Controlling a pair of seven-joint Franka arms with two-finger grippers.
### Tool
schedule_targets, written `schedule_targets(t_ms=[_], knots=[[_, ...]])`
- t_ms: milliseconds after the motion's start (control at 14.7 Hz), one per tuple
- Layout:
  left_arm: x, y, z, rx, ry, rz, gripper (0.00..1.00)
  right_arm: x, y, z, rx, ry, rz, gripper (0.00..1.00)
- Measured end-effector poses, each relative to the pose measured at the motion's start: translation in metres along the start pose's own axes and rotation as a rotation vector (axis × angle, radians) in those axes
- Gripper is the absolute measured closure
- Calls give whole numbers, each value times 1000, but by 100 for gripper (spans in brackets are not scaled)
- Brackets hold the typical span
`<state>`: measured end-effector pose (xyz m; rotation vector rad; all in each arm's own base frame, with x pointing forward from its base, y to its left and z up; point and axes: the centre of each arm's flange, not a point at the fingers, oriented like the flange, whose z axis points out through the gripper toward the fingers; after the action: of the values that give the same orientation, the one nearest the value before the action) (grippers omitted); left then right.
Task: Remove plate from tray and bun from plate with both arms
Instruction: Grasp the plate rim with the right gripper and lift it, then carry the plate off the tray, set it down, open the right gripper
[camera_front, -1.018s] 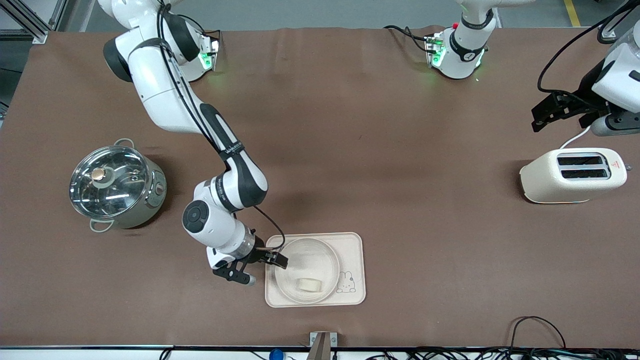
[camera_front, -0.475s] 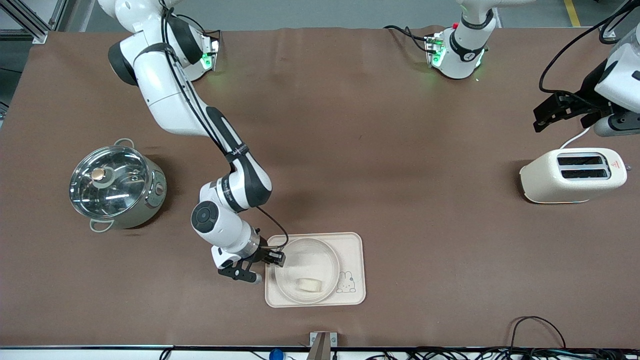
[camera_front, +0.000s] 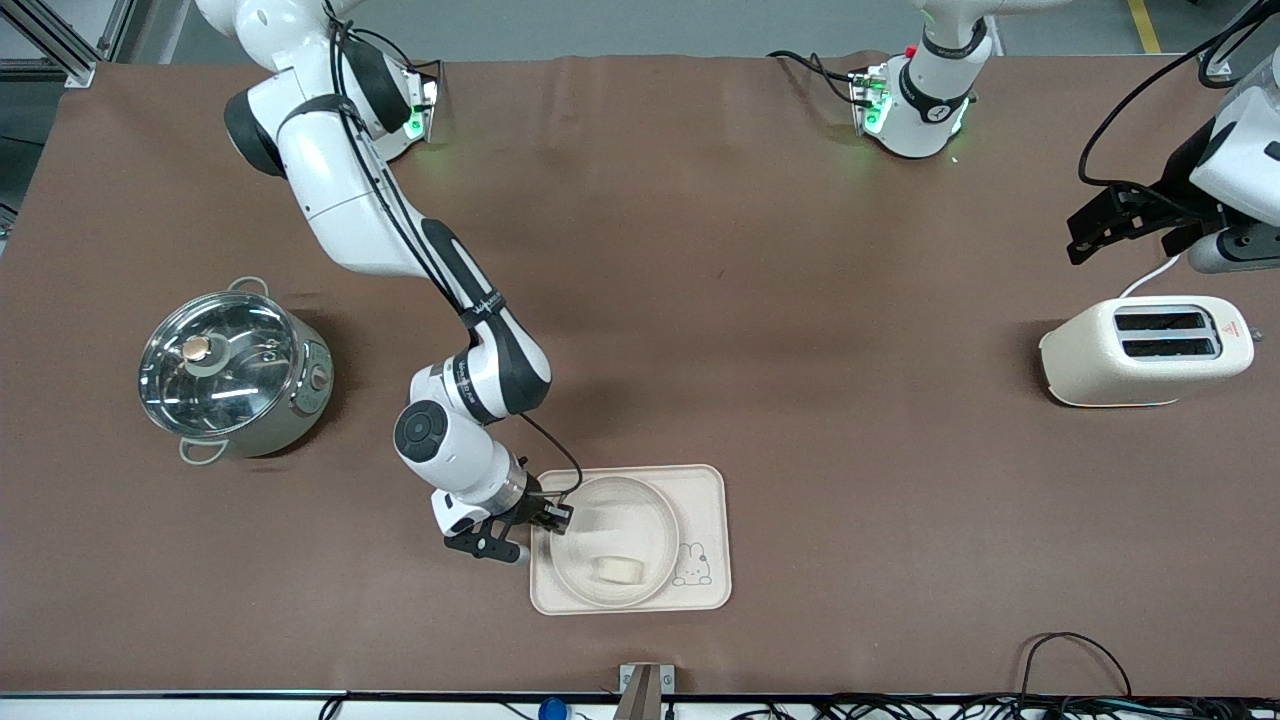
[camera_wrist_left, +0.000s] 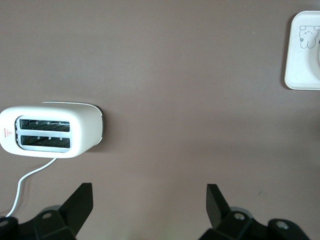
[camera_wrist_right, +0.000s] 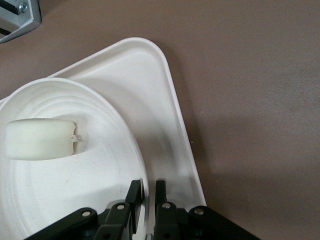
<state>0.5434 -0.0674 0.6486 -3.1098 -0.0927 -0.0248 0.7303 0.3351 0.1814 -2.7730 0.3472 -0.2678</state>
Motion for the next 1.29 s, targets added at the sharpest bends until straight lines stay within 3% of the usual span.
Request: schedule_targets(t_ms=[136, 543, 814, 950, 1290], knots=[[0, 0, 0, 0, 0, 0, 0, 1, -2, -1, 8, 12, 0, 93], [0, 0, 0, 0, 0, 0, 0, 3, -10, -8, 36, 24, 5, 95], [0, 0, 0, 0, 2, -1, 0, -6, -43, -30, 163, -20, 60, 95], [1, -1, -1, -1, 4, -1, 0, -12, -49, -43, 214, -16, 78, 95], [2, -1, 1, -1, 2, -2, 0, -71, -22, -44, 296, -37, 56, 95]])
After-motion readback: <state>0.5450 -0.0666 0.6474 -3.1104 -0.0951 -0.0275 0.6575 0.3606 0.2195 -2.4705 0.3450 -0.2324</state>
